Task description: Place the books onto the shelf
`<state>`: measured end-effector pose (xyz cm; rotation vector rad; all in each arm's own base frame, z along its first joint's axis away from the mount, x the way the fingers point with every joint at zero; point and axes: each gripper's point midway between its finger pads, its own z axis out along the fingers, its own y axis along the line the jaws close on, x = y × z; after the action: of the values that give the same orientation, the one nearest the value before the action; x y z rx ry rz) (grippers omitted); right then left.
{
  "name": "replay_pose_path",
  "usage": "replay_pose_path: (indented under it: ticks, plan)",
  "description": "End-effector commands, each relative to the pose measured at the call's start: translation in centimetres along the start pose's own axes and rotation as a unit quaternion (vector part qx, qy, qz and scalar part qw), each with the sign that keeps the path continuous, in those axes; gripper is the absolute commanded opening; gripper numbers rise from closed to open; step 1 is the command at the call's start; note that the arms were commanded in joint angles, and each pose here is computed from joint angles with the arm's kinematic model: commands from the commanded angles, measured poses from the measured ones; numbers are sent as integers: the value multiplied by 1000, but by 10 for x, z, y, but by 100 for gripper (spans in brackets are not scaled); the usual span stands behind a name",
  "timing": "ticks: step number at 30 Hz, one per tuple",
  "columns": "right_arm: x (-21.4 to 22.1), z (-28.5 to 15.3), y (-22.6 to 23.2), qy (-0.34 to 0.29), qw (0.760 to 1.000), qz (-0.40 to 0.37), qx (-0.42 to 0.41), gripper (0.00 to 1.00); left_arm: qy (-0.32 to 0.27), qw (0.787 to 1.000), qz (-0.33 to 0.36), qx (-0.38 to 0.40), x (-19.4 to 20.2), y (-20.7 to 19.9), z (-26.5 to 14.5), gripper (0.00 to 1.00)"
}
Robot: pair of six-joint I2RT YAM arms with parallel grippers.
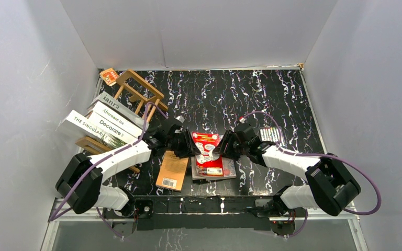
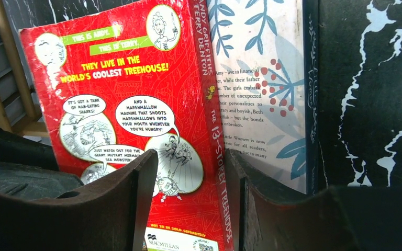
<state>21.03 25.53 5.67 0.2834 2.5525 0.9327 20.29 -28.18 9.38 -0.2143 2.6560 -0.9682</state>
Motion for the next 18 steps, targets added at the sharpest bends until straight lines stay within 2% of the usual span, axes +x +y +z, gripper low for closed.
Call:
replay_pose_path:
  ticks: [1, 6, 11, 16, 18]
  plan:
    - [22, 1, -5, 41, 999, 16, -3, 58, -3, 999, -9, 50, -1, -22, -5, 31]
    - [26, 1, -4, 47, 998, 22, -18, 58, 22, 998, -39, 43, 10, -11, 7, 40]
    - [30, 1, -6, 51, 998, 29, -21, 58, 21, 997, -72, 3, 14, 8, 15, 43]
    - [30, 1, -6, 52, 998, 30, -20, 58, 17, 997, -78, 10, 13, 6, 12, 42]
    - [30, 2, -7, 52, 998, 32, -19, 58, 16, 997, -79, 19, 13, 2, 10, 37]
